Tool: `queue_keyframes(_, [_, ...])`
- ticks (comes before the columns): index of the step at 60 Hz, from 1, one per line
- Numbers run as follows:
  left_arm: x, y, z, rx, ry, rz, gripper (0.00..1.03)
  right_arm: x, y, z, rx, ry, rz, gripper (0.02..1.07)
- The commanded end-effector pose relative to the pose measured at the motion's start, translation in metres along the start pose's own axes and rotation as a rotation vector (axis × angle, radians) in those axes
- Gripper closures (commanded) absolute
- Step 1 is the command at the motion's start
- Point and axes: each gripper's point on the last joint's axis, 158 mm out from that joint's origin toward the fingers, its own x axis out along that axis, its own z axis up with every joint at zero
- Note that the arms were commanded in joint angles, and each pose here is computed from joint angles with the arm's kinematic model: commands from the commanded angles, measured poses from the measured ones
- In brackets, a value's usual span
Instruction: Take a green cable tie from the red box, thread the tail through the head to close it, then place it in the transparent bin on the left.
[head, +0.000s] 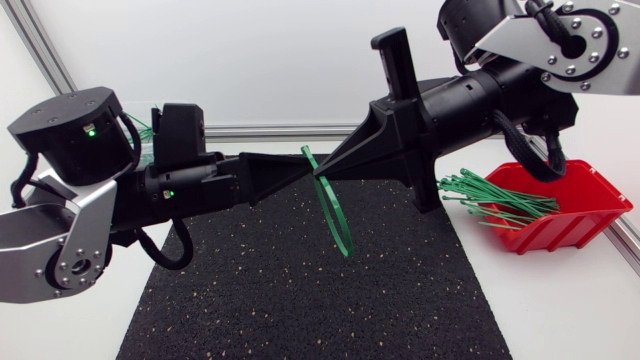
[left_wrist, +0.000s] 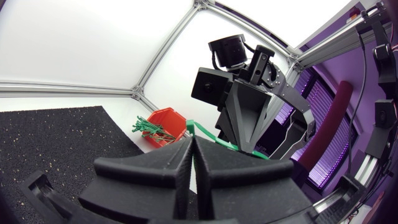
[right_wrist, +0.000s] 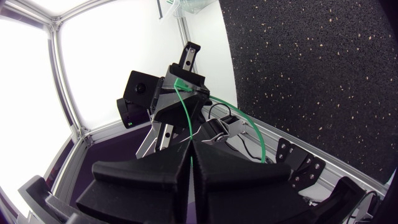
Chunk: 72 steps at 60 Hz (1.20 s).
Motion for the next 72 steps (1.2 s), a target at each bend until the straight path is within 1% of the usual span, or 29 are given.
queue_keyframes(1, [-0.004, -0.002, 0.002, 0.019, -0.015, 0.003, 1.0, 0.004, -0.01, 0.0, 0.056, 0.009, -0.013, 1.01])
queue_keyframes(36, [-0.005, -0.001, 0.006, 0.024, -0.023, 0.005, 1.0, 0.004, -0.01, -0.002, 0.054, 0.006, -0.017, 1.01])
queue_keyframes(58, [0.001, -0.005, -0.005, 0.012, 0.006, -0.013, 1.0, 0.004, -0.009, -0.001, 0.044, 0.005, -0.012, 1.01])
queue_keyframes(72, [0.0, -0.007, -0.003, 0.017, -0.001, -0.015, 1.0, 0.004, -0.006, 0.0, 0.036, 0.003, -0.007, 1.01])
